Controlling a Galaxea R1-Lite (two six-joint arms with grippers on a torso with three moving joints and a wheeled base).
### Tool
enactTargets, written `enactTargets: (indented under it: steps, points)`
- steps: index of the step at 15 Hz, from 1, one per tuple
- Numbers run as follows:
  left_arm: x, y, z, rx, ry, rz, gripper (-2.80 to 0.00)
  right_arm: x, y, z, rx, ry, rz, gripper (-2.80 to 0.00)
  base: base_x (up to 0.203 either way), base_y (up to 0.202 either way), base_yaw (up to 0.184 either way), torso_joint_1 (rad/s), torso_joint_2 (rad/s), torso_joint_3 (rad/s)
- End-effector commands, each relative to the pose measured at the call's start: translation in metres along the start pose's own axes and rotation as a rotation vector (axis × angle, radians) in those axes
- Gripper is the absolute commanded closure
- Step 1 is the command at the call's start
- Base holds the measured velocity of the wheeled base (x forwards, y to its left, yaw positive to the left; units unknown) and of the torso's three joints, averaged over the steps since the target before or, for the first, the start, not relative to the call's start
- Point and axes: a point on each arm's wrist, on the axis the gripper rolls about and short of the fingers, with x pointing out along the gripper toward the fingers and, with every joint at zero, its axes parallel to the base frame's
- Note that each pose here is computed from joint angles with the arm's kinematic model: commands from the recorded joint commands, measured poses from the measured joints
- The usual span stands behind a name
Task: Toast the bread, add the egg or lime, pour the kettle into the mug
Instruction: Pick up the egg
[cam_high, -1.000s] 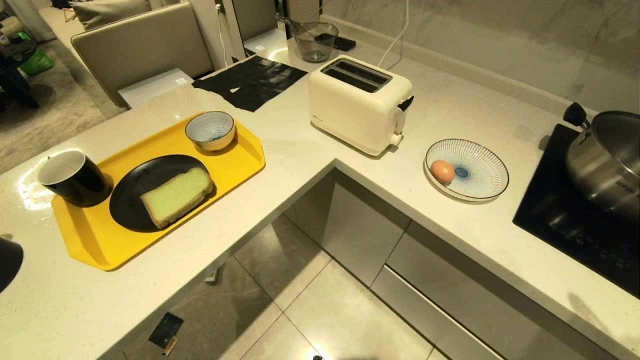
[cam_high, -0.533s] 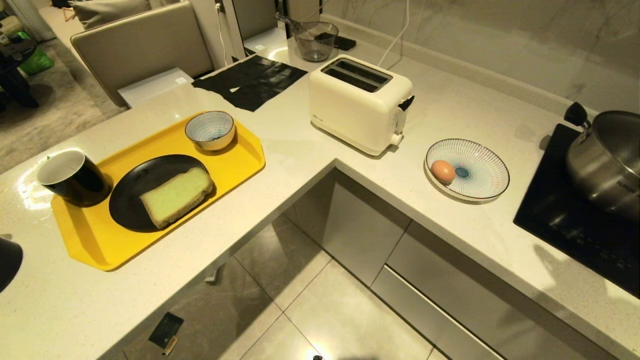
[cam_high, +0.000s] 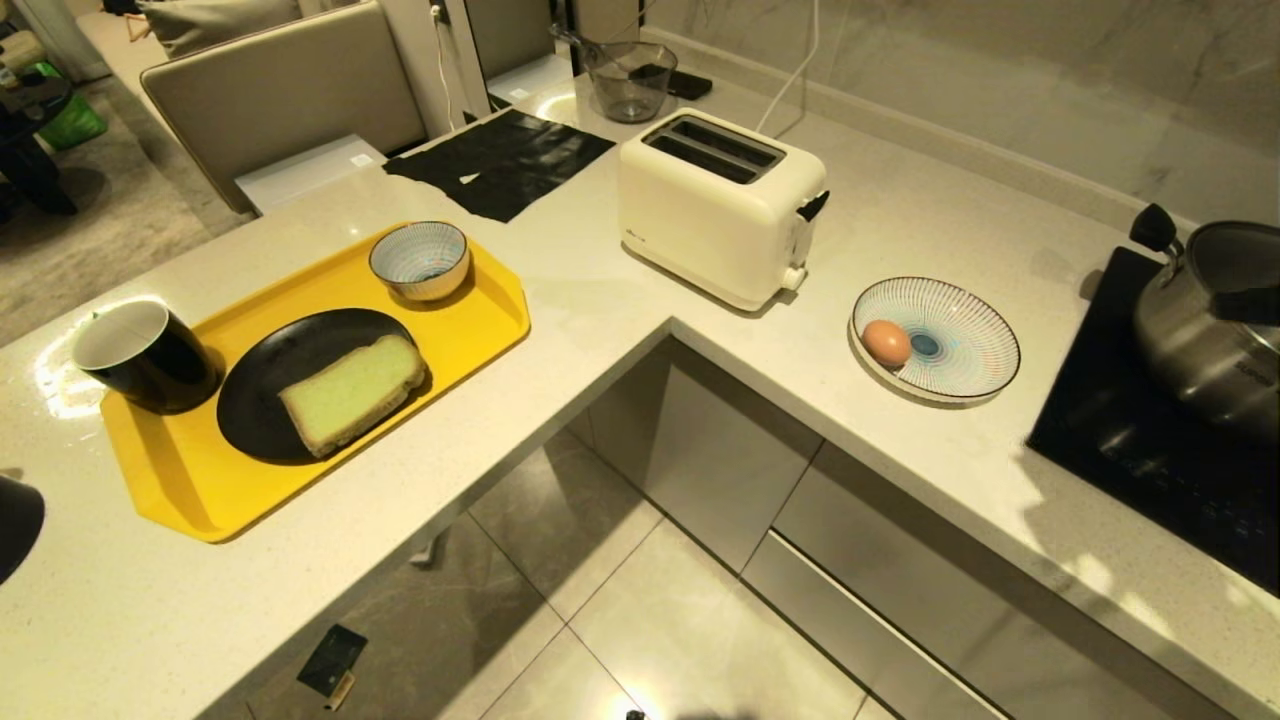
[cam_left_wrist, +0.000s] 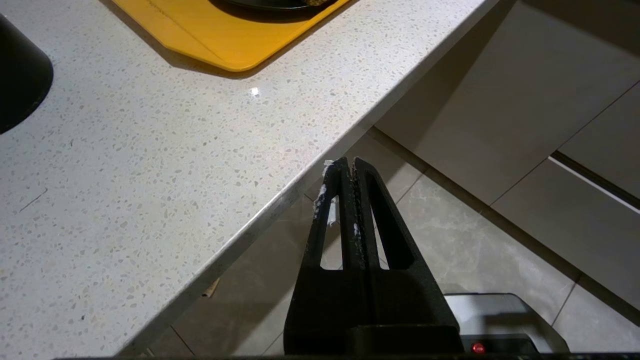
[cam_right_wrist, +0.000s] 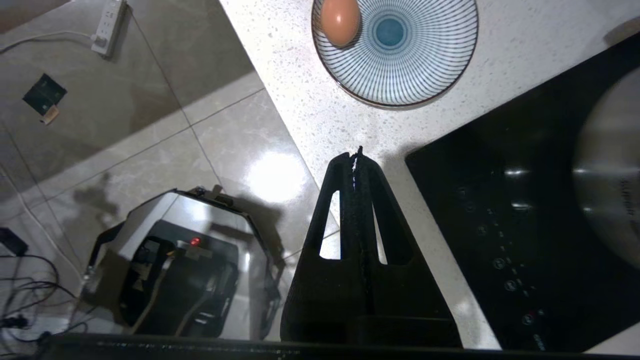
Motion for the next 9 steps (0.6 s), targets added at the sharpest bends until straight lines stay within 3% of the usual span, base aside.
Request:
enactTargets:
  steps: [1,3,9]
  points:
    - [0.0,0.0,0.0,0.0,0.0,0.001,0.0,0.039,-0.004,0.007,0.057,0.079,0.011,0.0,0.0,0.0,0.0,0.0,0.0,0.0]
    - [0.0,0.0,0.0,0.0,0.0,0.001,0.0,0.056,-0.006,0.012,0.106,0.101,0.014,0.0,0.0,0.0,0.0,0.0,0.0,0.0]
    - [0.0,0.0,0.0,0.0,0.0,0.0,0.0,0.097,-0.008,0.011,0.127,0.175,0.066,0.0,0.0,0.0,0.0,0.0,0.0,0.0]
